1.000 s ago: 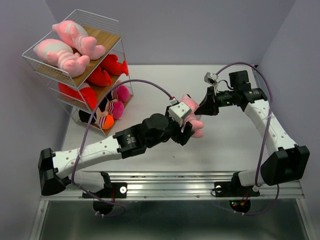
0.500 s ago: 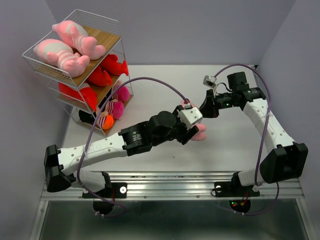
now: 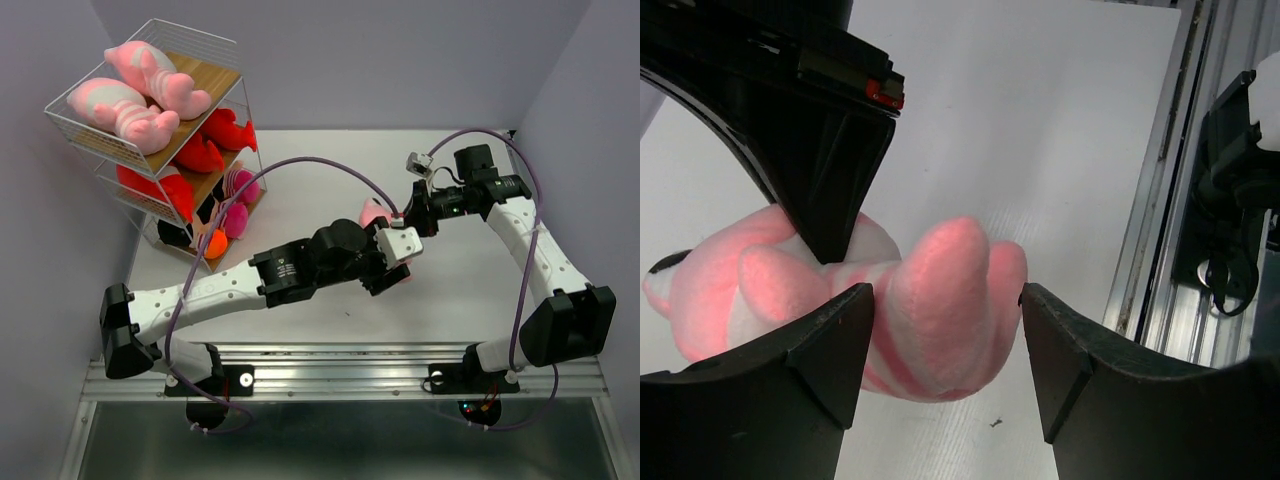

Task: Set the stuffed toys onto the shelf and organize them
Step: Pass the stuffed toy from the right arm to the left, then place the stuffed toy onto shelf

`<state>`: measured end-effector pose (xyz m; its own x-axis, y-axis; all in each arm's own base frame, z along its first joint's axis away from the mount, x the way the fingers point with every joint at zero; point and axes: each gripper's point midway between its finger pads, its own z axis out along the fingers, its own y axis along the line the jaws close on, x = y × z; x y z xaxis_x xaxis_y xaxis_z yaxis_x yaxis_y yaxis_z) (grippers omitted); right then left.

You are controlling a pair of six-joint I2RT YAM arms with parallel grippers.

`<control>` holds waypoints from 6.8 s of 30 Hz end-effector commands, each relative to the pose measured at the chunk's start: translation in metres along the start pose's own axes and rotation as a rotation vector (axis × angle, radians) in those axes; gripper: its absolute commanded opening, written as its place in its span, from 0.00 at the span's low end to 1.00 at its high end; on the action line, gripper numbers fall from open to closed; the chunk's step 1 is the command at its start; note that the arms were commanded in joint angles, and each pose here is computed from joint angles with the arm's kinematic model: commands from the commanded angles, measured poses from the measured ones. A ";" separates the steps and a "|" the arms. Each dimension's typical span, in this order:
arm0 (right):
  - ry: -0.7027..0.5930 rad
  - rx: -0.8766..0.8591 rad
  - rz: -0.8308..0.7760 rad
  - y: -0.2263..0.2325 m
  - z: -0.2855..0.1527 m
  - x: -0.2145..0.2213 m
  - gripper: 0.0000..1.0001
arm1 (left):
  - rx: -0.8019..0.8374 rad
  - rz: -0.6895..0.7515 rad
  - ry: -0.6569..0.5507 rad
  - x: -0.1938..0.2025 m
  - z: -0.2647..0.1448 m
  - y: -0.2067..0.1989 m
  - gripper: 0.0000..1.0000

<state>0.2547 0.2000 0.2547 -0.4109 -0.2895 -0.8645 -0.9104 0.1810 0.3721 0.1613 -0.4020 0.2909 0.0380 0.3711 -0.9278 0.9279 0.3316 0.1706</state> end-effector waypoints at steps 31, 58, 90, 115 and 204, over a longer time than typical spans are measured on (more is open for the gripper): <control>-0.010 0.334 -0.160 -0.014 -0.033 -0.047 1.00 | -0.261 0.204 0.159 -0.024 -0.028 0.054 0.00; -0.007 0.414 0.170 -0.080 -0.015 0.082 1.00 | -0.862 0.349 -0.164 -0.223 -0.185 0.234 0.00; -0.014 0.367 0.110 -0.061 -0.013 0.091 1.00 | -1.056 0.646 -0.095 -0.187 -0.260 0.411 0.00; -0.029 0.356 0.085 -0.054 -0.014 0.086 1.00 | -1.018 0.514 0.152 -0.087 -0.263 0.436 0.00; -0.154 0.946 0.029 -0.072 -0.104 0.020 1.00 | -0.538 -0.496 -0.566 0.016 -0.260 0.143 0.99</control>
<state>0.2845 0.1084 0.1969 -0.4100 -0.2598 -0.8743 -0.6435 0.7617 0.0755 0.2153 -0.1110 0.4145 0.0522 -0.3270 -0.9436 0.5283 0.8109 -0.2518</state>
